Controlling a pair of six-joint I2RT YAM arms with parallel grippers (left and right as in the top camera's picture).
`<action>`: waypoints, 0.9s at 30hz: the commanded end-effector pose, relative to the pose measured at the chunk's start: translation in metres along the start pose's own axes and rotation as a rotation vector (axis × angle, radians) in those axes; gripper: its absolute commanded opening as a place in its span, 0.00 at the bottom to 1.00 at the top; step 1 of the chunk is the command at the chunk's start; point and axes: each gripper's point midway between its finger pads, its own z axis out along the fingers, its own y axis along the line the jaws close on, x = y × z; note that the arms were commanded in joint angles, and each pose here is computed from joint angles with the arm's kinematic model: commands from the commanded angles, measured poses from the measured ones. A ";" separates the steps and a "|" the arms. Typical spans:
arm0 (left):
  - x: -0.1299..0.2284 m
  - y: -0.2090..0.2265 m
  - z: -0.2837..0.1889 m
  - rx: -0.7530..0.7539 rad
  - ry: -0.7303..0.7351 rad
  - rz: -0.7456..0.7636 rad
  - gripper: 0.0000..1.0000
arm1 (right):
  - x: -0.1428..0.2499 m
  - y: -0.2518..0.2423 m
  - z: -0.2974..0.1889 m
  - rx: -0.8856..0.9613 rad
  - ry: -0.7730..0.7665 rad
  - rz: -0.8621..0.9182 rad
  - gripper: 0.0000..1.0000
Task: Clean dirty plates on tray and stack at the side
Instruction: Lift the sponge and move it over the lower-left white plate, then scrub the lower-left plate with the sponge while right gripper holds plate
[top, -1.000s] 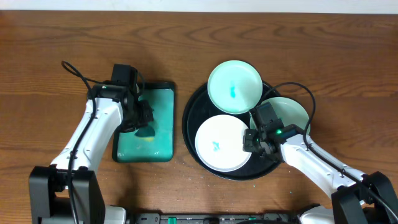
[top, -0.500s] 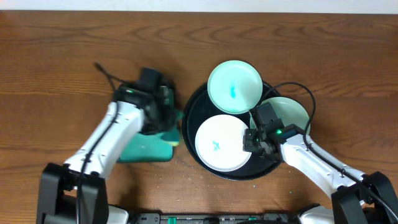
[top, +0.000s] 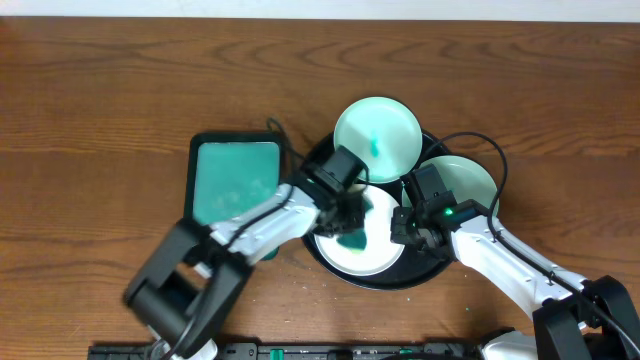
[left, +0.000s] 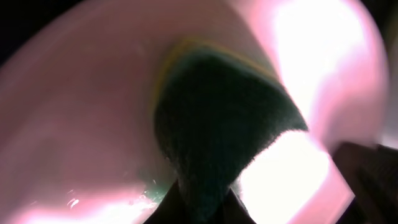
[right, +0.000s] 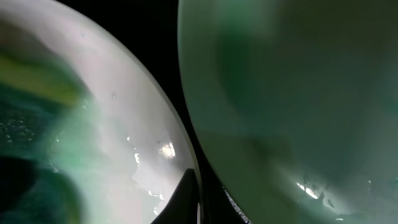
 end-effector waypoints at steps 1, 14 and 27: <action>0.016 0.014 0.017 -0.040 0.075 -0.077 0.07 | -0.003 -0.008 0.002 0.047 -0.025 0.019 0.01; -0.041 0.099 -0.034 -0.530 -0.134 0.073 0.07 | -0.003 -0.007 0.002 0.046 -0.026 0.020 0.01; 0.014 -0.044 0.012 0.229 0.159 0.171 0.07 | -0.003 -0.008 0.002 0.046 -0.026 0.020 0.01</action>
